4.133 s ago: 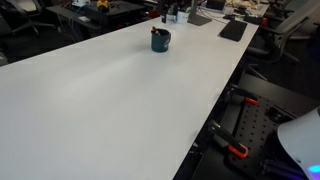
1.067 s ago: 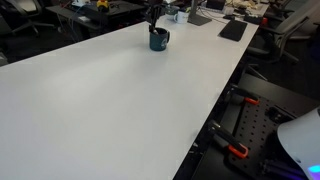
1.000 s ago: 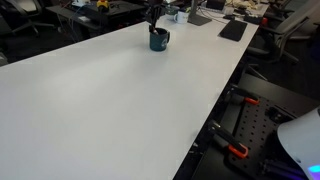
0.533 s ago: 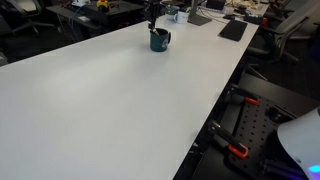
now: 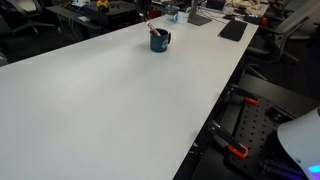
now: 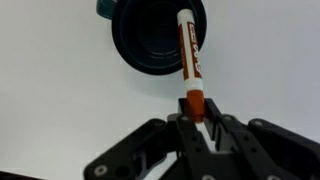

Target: Take the marker out of the cup

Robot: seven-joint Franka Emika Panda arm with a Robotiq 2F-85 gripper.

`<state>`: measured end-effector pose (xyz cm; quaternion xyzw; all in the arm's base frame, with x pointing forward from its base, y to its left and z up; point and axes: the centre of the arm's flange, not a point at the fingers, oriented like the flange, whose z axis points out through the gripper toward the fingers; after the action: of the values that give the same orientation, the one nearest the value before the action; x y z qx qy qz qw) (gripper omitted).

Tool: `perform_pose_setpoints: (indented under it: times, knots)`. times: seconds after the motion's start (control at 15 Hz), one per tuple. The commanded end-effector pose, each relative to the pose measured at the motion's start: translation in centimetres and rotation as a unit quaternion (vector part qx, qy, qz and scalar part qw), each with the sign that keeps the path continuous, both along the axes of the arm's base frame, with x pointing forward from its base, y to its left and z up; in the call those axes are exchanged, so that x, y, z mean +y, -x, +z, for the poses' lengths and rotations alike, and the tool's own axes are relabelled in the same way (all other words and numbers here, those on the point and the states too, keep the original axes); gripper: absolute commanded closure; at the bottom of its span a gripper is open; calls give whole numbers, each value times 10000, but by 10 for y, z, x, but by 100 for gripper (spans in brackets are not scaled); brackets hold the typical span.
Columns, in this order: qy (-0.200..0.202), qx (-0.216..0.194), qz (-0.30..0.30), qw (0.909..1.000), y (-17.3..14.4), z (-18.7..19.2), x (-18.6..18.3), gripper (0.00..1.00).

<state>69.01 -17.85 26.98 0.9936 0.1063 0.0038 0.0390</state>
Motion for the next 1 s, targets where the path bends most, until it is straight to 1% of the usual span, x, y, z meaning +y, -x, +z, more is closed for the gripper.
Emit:
perform_pose_setpoints:
  times: [0.0, 0.2, 0.4, 0.67, 0.93]
  knots:
    - [336, 337, 150, 9988, -36, 14, 26, 96]
    - [520, 626, 329, 9961, -57, 15, 50, 96]
    - [583, 987, 524, 9920, -77, 6, 71, 96]
    - [503, 1380, 750, 9863, -95, -16, 90, 96]
    - [318, 1608, 1012, 9813, -107, -39, 96, 96]
